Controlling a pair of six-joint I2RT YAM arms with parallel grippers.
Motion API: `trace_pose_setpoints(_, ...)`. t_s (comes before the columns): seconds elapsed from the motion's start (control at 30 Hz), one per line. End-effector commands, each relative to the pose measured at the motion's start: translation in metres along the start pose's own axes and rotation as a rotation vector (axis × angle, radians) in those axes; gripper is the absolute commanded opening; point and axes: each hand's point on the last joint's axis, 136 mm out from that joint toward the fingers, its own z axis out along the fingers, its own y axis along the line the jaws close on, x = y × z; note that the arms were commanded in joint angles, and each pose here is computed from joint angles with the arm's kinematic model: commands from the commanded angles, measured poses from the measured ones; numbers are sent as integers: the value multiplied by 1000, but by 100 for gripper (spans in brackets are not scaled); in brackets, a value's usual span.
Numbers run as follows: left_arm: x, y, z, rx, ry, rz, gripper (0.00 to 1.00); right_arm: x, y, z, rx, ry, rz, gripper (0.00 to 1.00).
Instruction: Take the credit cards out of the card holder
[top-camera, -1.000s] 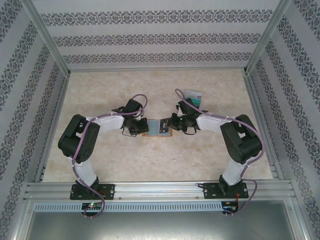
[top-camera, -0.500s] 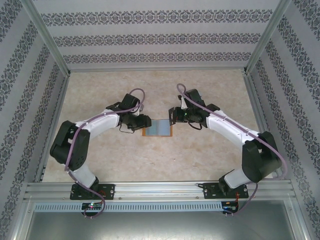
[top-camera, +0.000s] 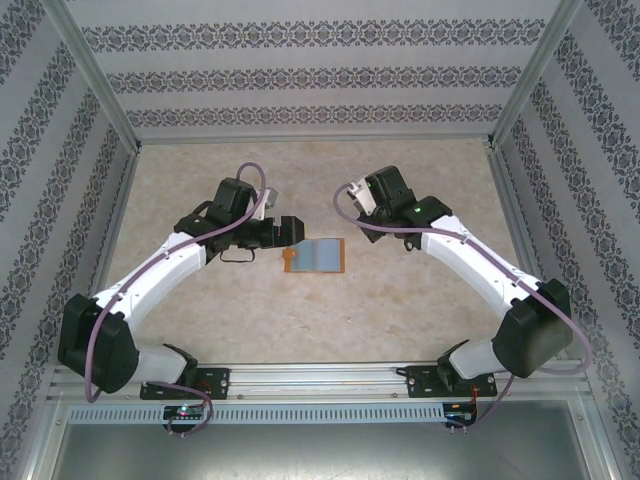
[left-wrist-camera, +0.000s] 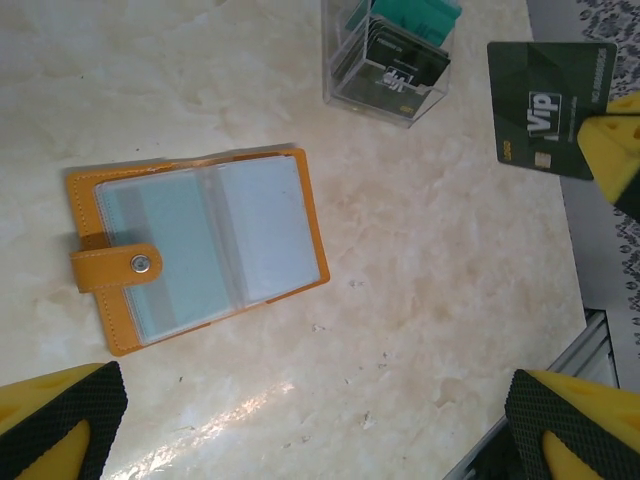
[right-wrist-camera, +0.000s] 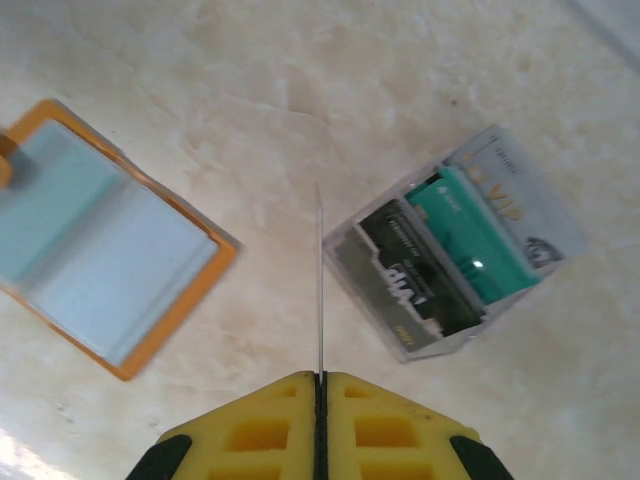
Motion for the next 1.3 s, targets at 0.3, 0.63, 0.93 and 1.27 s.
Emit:
trace_pose_setpoints(0.3,3,16,-13,-91,-17,47,100,18,-49,48,113,227,-457,0)
trace_pose_setpoints(0.63,-2,23,-7,-122,-11,48,100,22,-51,87,63,273,-498,0)
trace_pose_setpoints(0.93,-2,30,-6,-143,-6,40,100,40,-46,113,19,325,-492,0)
trace_pose_setpoints(1.27,-3,33,-5,-146,-7,34,100,39,-67,119,82,333,-461,0)
